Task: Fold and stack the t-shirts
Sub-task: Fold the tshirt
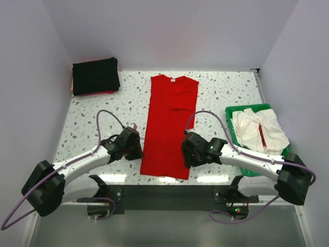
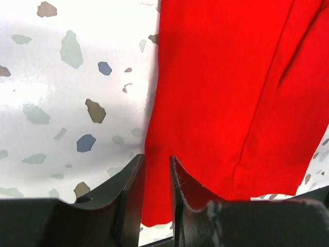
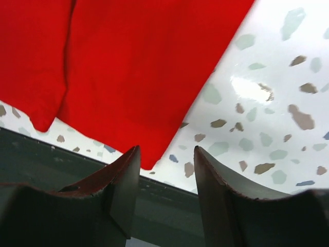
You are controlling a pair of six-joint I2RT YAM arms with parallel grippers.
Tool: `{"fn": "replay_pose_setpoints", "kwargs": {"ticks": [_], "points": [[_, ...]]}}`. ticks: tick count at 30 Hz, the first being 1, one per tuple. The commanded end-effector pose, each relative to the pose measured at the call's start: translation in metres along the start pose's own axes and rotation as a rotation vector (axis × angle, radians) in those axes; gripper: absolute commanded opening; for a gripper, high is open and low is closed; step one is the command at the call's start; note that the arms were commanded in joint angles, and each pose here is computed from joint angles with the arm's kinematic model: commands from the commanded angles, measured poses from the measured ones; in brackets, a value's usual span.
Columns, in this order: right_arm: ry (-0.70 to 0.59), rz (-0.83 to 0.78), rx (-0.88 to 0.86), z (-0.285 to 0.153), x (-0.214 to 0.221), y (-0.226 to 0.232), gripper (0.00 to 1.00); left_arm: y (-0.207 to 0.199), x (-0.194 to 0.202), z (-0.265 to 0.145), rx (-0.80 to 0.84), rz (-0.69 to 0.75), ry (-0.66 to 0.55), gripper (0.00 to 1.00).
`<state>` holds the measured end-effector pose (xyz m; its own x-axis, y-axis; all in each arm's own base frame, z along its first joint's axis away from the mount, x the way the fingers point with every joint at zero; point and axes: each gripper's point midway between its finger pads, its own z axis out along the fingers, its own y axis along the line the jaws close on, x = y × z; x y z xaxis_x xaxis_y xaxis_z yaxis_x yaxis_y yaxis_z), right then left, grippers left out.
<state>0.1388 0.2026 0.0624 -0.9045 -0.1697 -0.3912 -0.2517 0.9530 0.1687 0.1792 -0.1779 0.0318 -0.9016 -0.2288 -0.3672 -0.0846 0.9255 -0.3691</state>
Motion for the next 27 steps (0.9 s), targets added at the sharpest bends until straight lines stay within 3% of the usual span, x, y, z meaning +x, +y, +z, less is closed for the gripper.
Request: {"fn": "replay_pose_setpoints", "kwargs": {"ticks": [1,10,27], "points": [[0.011,-0.024,0.001,-0.003,0.005,0.017,0.49,0.003,-0.002,-0.010,-0.024,0.037,0.004,0.30],[0.032,-0.115,0.033,0.010,0.023,0.039,0.43,0.015,0.023,-0.009,-0.046,-0.026,0.065,0.32],[0.082,-0.135,0.045,0.029,0.041,0.038,0.34,0.007,0.041,-0.003,-0.035,0.035,0.121,0.34]]}}
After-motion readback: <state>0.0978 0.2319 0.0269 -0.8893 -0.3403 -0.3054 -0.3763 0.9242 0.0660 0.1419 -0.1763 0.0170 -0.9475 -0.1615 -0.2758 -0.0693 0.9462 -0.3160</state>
